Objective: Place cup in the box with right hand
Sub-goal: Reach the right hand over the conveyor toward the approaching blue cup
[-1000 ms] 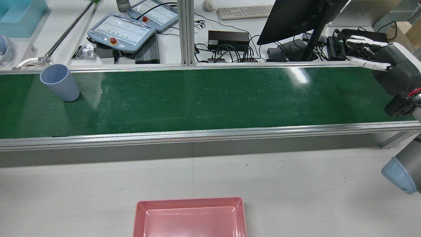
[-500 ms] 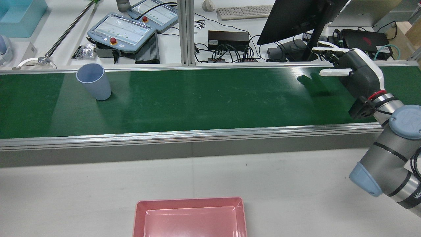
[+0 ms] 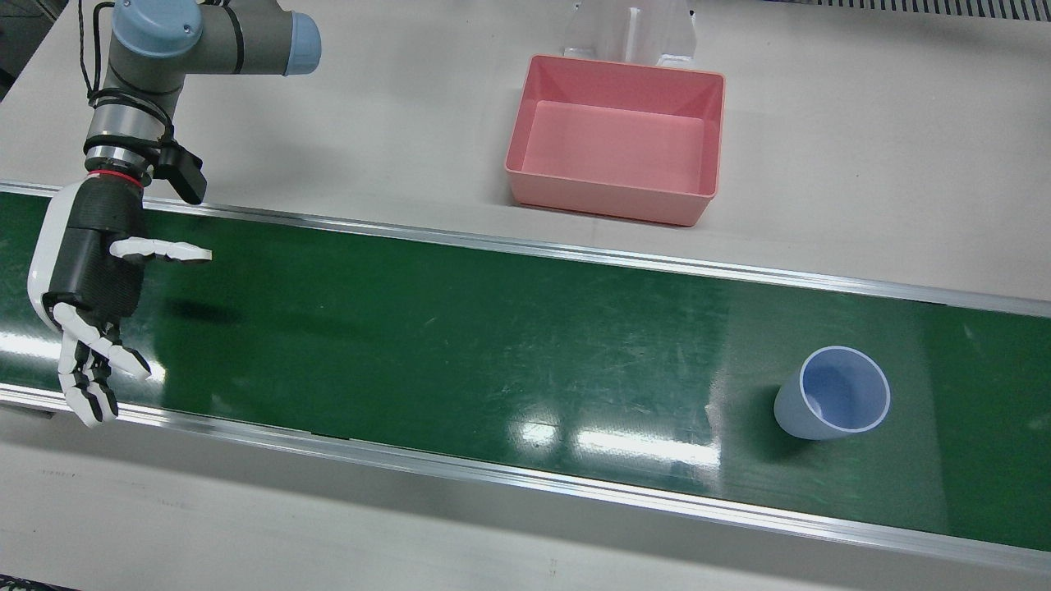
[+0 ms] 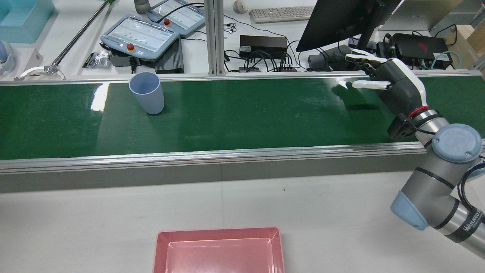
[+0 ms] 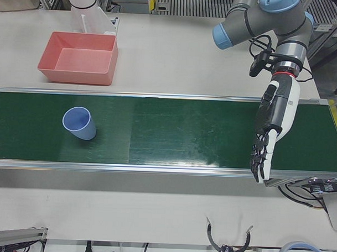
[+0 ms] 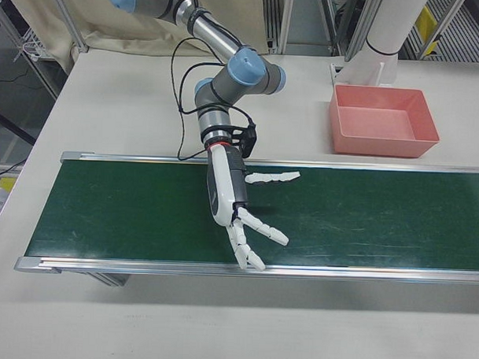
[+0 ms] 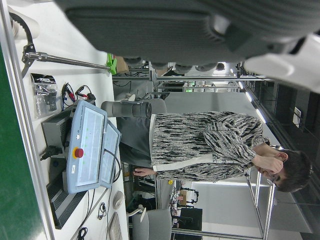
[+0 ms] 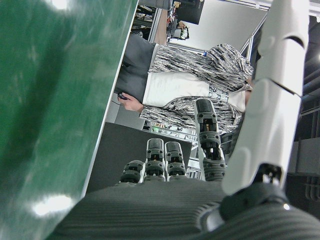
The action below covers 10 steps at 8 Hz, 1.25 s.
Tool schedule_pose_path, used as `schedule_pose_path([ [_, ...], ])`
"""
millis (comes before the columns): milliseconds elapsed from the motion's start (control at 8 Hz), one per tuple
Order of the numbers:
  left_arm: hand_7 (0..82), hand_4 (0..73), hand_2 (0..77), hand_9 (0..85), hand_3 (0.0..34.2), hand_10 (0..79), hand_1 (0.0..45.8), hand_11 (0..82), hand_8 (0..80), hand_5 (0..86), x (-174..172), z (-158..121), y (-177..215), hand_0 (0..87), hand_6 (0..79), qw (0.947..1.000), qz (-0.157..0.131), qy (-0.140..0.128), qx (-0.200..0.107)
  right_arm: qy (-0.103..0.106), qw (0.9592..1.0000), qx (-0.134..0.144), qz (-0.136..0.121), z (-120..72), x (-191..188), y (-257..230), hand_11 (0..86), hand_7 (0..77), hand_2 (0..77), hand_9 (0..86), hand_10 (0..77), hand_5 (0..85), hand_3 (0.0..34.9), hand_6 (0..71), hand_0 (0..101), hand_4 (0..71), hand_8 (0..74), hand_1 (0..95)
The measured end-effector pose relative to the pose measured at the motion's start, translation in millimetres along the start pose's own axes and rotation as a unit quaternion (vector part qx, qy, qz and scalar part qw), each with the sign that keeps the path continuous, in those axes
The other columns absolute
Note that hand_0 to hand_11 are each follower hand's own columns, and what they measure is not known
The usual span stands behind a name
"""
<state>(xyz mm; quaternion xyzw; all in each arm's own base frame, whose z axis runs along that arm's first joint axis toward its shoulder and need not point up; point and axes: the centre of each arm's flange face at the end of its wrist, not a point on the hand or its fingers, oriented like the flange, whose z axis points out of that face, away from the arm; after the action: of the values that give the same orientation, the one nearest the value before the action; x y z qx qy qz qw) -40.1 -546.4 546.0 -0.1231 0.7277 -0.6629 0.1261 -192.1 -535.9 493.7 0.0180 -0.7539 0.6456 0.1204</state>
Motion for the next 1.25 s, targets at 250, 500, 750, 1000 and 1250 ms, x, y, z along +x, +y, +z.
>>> schedule_pose_path([
  [250, 0.5, 1.1, 1.1, 0.0, 0.0, 0.0, 0.5, 0.0, 0.0, 0.0, 0.0, -0.1, -0.2, 0.0, 0.5, 1.0000, 0.000, 0.000, 0.000, 0.010, 0.9999, 0.003, -0.006, -6.6, 8.4, -4.5, 8.7, 18.5, 6.0, 18.5, 4.4, 6.5, 0.0, 6.5, 53, 18.0, 10.4, 16.9],
  [500, 0.5, 1.1, 1.1, 0.0, 0.0, 0.0, 0.5, 0.0, 0.0, 0.5, 0.0, 0.0, -0.1, 0.0, 0.5, 1.0000, 0.000, 0.000, 0.000, 0.014, 0.9999, 0.007, -0.008, -10.4, 10.9, -8.6, 8.7, 18.0, 2.7, 17.5, 4.4, 6.5, 0.0, 5.4, 53, 17.5, 9.3, 12.5],
  [750, 0.5, 1.1, 1.1, 0.0, 0.0, 0.0, 0.5, 0.0, 0.0, 0.5, 0.0, 0.0, -0.1, 0.0, 0.5, 1.0000, 0.000, 0.000, 0.000, 0.014, 0.9998, 0.006, -0.011, -10.2, 11.3, -7.9, 8.7, 18.0, 1.1, 17.5, 4.4, 6.5, 0.0, 5.4, 53, 13.1, 9.3, 17.5],
  [1000, 0.5, 1.1, 1.1, 0.0, 0.0, 0.0, 0.5, 0.0, 0.0, 0.5, 0.0, 0.0, -0.1, 0.0, 0.0, 1.0000, 0.000, 0.000, 0.000, 0.013, 0.9998, 0.005, -0.014, -9.8, 11.3, -6.7, 8.7, 18.0, 6.5, 17.5, 4.4, 7.1, 0.0, 5.4, 53, 16.4, 9.3, 16.4],
  [1250, 0.5, 1.1, 1.1, 0.0, 0.0, 0.0, 0.5, 0.0, 0.0, 0.5, 0.0, 0.0, -0.1, 0.0, 0.5, 1.0000, 0.000, 0.000, 0.000, 0.013, 0.9997, 0.003, -0.019, -8.9, 11.1, -4.2, 8.7, 18.0, 8.2, 17.5, 4.4, 6.5, 0.0, 5.4, 54, 18.0, 9.3, 17.5],
])
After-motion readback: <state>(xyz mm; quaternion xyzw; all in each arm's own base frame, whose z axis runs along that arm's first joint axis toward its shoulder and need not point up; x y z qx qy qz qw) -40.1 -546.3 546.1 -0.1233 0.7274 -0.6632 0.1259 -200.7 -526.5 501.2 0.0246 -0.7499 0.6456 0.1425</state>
